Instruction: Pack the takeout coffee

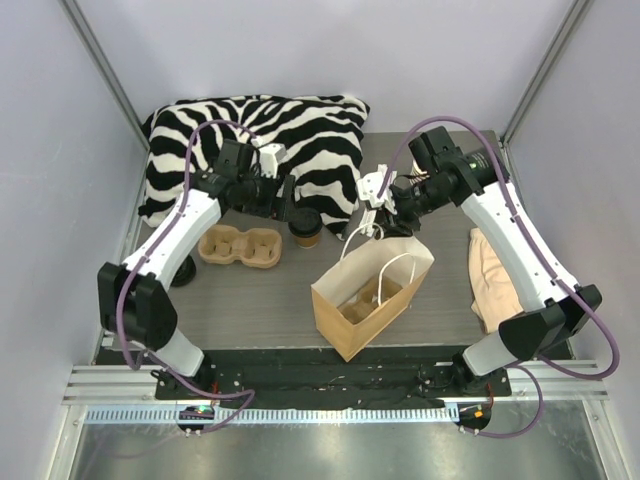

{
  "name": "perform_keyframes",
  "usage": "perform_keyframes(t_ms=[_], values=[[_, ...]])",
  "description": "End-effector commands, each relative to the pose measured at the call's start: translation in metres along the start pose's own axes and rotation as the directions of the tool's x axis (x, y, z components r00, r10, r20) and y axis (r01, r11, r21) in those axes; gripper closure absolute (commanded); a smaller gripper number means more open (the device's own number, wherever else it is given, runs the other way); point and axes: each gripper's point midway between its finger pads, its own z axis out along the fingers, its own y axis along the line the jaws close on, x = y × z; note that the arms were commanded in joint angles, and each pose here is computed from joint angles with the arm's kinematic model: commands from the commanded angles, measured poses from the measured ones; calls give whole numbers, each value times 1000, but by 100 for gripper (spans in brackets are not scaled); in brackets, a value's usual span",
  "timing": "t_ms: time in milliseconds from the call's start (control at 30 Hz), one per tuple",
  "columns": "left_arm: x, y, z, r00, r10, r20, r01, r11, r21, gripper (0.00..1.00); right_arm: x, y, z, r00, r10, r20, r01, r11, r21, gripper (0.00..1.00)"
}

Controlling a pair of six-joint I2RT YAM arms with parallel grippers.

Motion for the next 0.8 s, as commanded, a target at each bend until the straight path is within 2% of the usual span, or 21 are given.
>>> perform_keyframes(t_ms=[0, 33, 67, 133, 267, 300, 400, 600, 767], values=[[-14, 19, 6, 996, -88, 4, 88, 995, -39, 18, 1, 26, -3, 999, 50, -14, -51, 996, -67, 73], [-13, 19, 8, 998, -61, 0, 61, 998, -36, 18, 0, 27, -6, 999, 47, -14, -47, 997, -56, 84], [-11, 20, 10, 999, -46, -5, 45, 999, -28, 19, -1, 26, -8, 999, 48, -13, -49, 998, -44, 88], [-8, 24, 13, 1000, 18, -8, -18, 999, -31, 18, -4, 25, -9, 999, 47, 0, -47, 999, -21, 88], [-10, 36, 21, 999, 41, -18, -42, 997, -66, 16, -11, 19, -16, 999, 39, 21, -40, 997, 67, 69], [-8, 39, 28, 999, 30, -34, -32, 996, -79, 13, -9, 19, -16, 999, 53, 12, -54, 996, 76, 55], [-9, 36, 41, 996, 63, -59, -68, 993, -93, 1, -5, 19, -19, 996, 87, -13, -85, 992, 98, 38], [-15, 26, 57, 975, 197, -99, -210, 968, -140, 0, -3, 21, -27, 989, 146, -33, -140, 980, 141, 26], [-4, 25, 75, 967, 177, -182, -205, 968, -146, 0, -2, 18, -32, 975, 219, -27, -209, 956, 205, 17]])
